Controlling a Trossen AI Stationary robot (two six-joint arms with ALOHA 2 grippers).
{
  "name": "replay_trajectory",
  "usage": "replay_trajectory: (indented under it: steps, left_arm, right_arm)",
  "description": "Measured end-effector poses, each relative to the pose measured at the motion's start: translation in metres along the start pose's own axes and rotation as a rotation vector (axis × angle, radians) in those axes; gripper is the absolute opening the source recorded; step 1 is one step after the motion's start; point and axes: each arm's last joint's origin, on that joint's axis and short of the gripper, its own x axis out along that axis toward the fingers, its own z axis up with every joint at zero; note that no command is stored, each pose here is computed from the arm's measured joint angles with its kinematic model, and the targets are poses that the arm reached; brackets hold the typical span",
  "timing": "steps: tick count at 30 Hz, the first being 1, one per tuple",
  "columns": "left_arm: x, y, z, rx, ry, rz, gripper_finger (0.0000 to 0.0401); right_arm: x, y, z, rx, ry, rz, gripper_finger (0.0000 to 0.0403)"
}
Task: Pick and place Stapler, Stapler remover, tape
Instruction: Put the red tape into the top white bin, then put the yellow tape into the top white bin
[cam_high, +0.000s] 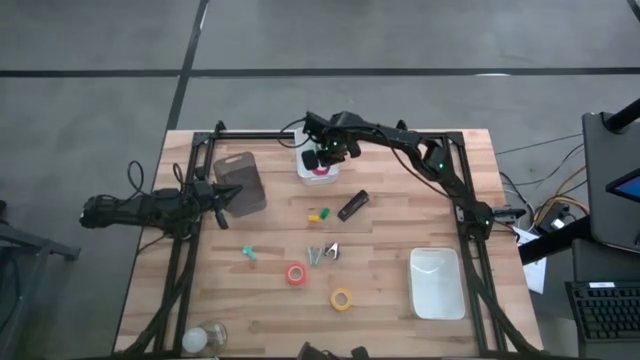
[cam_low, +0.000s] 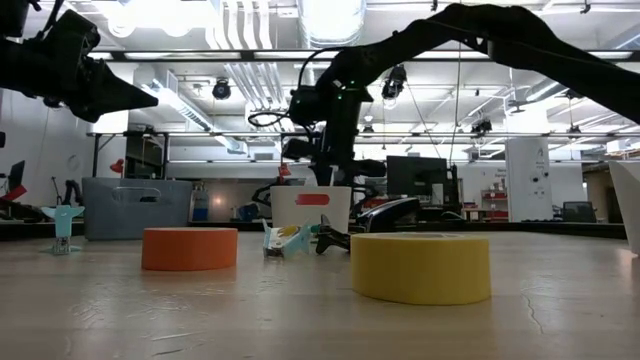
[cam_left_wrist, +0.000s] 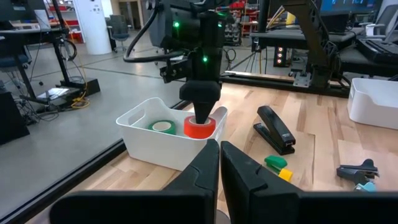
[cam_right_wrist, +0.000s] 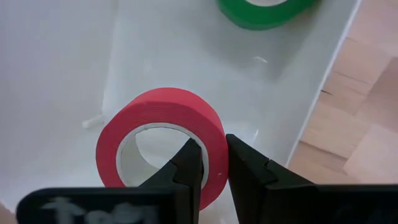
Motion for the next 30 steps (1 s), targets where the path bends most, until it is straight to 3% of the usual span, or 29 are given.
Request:
replay_trajectory:
  steps: [19, 30]
  left_arm:
    - [0.0, 0.0, 0.0, 0.0, 0.0, 0.0, 0.0021]
    - [0.0, 0.0, 0.0, 0.0, 0.0, 0.0, 0.0021]
  right_arm:
    - [-0.007, 0.001, -0.001, -0.031, 0.007, 0.027, 0.0146]
    - [-0.049, 0.017, -0.028, -0.269, -0.007, 0.068, 0.0135]
